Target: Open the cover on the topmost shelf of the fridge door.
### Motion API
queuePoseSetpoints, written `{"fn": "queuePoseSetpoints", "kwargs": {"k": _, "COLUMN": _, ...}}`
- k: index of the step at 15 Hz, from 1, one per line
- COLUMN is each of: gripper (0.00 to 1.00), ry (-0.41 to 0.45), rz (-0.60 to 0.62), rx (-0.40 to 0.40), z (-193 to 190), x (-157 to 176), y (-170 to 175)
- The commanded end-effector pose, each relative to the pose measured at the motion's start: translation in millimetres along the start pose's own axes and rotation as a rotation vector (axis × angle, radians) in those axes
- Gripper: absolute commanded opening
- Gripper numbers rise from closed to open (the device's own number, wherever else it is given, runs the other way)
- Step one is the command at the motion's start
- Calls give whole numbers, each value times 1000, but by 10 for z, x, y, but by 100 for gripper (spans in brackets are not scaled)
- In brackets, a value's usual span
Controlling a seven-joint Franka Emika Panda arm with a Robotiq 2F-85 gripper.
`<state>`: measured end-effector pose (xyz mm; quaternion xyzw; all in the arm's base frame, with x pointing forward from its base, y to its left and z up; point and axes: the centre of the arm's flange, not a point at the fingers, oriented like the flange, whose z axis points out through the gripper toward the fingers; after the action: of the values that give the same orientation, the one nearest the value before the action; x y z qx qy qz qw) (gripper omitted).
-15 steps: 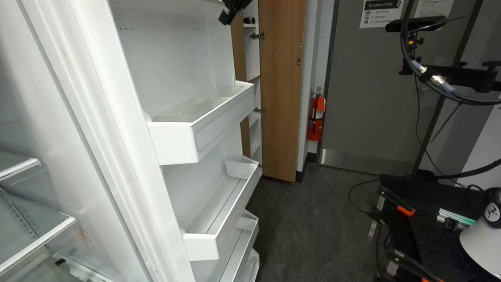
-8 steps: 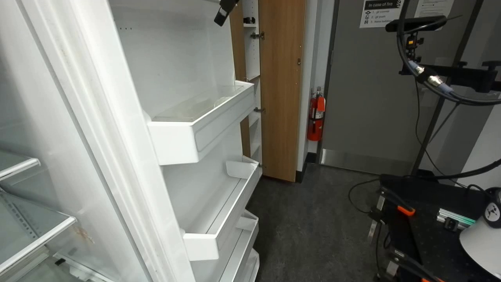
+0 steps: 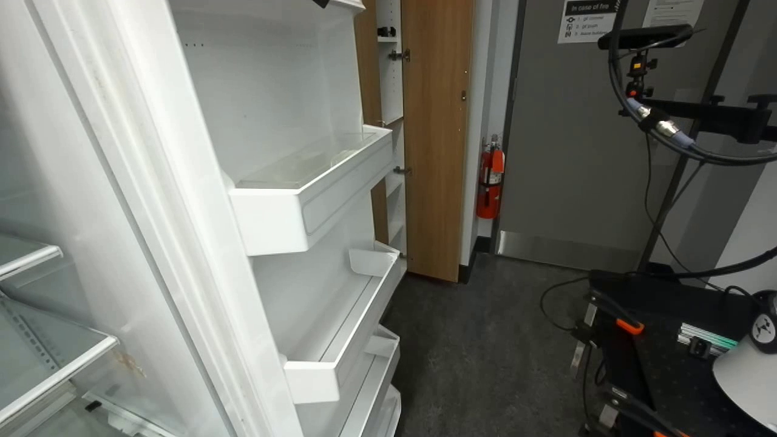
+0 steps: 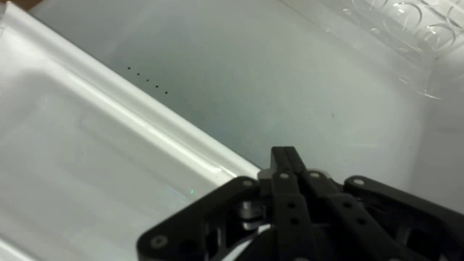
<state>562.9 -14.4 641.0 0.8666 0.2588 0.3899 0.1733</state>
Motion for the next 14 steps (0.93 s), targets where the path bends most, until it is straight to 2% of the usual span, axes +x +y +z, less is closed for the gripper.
{"fn": "queuePoseSetpoints", "kwargs": {"k": 1, "gripper": 0, "ry": 51, "rz": -72, "rx": -63, "z": 65, "x": 103, "y": -11}}
{"fn": "queuePoseSetpoints", "kwargs": {"k": 4, "gripper": 0, "ry": 73, "rz": -88, "rx": -80, "z": -15, "x": 40, "y": 83}}
{"fn": "queuePoseSetpoints", "kwargs": {"k": 8, "gripper": 0, "ry": 103, "rz": -113, "rx": -26, "z": -212, "x": 98, "y": 67}}
{"fn": "queuePoseSetpoints", "kwargs": {"k": 14, "gripper": 0, "ry": 206, "rz": -142, "rx": -36, "z": -654, "x": 279, "y": 227}}
